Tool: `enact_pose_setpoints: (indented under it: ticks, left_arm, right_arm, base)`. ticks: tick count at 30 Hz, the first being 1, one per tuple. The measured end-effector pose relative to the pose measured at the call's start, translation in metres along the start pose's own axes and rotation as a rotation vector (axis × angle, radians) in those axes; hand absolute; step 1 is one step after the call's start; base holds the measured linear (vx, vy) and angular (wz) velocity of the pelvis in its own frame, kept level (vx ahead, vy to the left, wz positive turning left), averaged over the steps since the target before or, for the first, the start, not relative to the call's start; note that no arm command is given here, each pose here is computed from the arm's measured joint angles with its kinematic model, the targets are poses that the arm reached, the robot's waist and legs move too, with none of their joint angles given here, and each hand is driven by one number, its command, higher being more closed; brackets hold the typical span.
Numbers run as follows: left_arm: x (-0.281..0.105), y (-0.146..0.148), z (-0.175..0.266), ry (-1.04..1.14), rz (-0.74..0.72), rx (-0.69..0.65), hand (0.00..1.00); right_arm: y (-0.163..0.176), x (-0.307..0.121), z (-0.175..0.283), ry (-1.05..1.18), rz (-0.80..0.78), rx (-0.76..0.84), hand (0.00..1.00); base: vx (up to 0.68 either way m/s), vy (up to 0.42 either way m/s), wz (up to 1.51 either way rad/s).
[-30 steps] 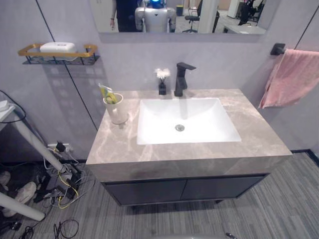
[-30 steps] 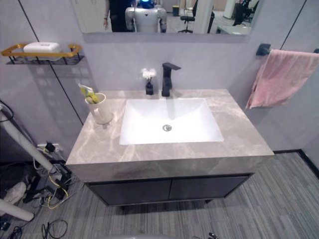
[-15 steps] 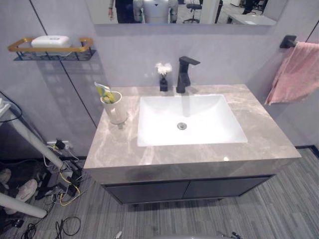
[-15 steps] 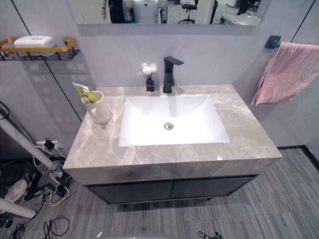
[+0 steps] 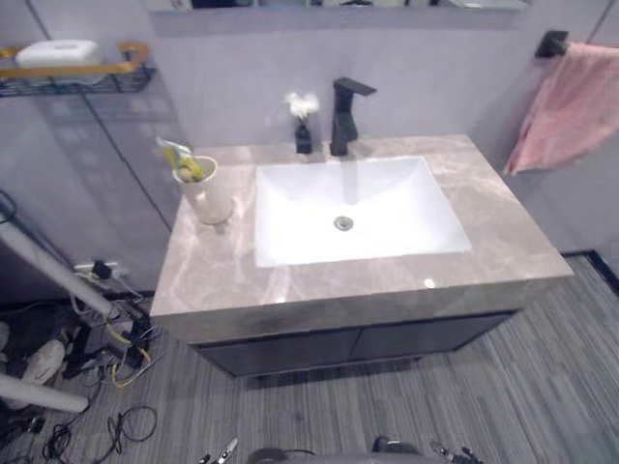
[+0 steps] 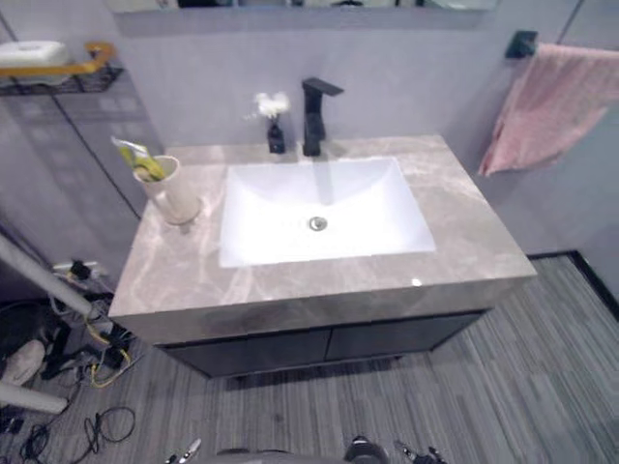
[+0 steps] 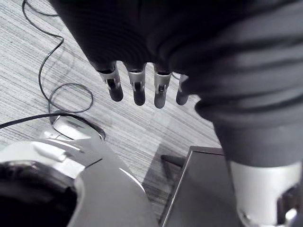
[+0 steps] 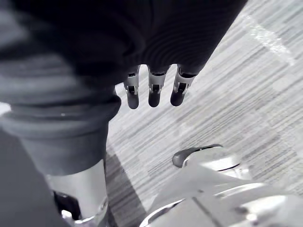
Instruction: Organize washtable
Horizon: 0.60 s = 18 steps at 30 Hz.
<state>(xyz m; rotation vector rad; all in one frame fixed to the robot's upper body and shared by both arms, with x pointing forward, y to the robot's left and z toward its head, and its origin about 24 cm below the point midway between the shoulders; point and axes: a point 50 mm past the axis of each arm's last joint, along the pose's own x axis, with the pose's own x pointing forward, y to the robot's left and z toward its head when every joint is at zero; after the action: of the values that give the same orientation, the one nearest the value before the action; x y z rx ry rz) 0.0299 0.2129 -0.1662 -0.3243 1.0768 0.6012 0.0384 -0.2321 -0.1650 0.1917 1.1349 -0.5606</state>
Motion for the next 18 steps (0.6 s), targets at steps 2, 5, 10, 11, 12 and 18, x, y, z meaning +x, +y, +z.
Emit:
enact_pose_setpoints:
  ticks: [2,5,10,11,12,18]
  left_arm:
    - [0.000,-0.001,-0.001,0.002,0.002,-0.010,0.00]
    - [0.002,-0.007,0.006,-0.016,-0.013,-0.011,0.00]
    - [0.003,-0.023,0.012,-0.050,-0.058,-0.017,0.00]
    - [0.002,-0.021,0.011,-0.047,-0.054,-0.015,0.00]
    - [0.003,-0.017,0.012,-0.046,-0.051,0.007,0.00]
    - [0.002,-0.006,0.003,0.005,-0.025,0.031,0.00]
  right_arm:
    - [0.006,0.000,0.004,-0.021,0.017,0.006,0.00]
    - [0.012,0.000,0.010,-0.041,0.032,0.015,0.00]
    - [0.002,-0.001,0.006,-0.034,-0.003,0.043,0.00]
    - [0.003,-0.001,0.003,-0.019,-0.001,0.044,0.00]
    - [0.003,0.000,-0.001,0.016,0.002,0.036,0.00]
    - [0.009,0.010,0.036,-0.052,0.016,0.001,0.00]
  base:
    - [0.01,0.097,-1.06]
    - [-0.08,0.138,-1.41]
    - [-0.10,0.159,-1.04]
    - [-0.01,0.110,-1.00]
    - [0.00,-0.004,-1.70]
    - [-0.09,-0.084,-1.73]
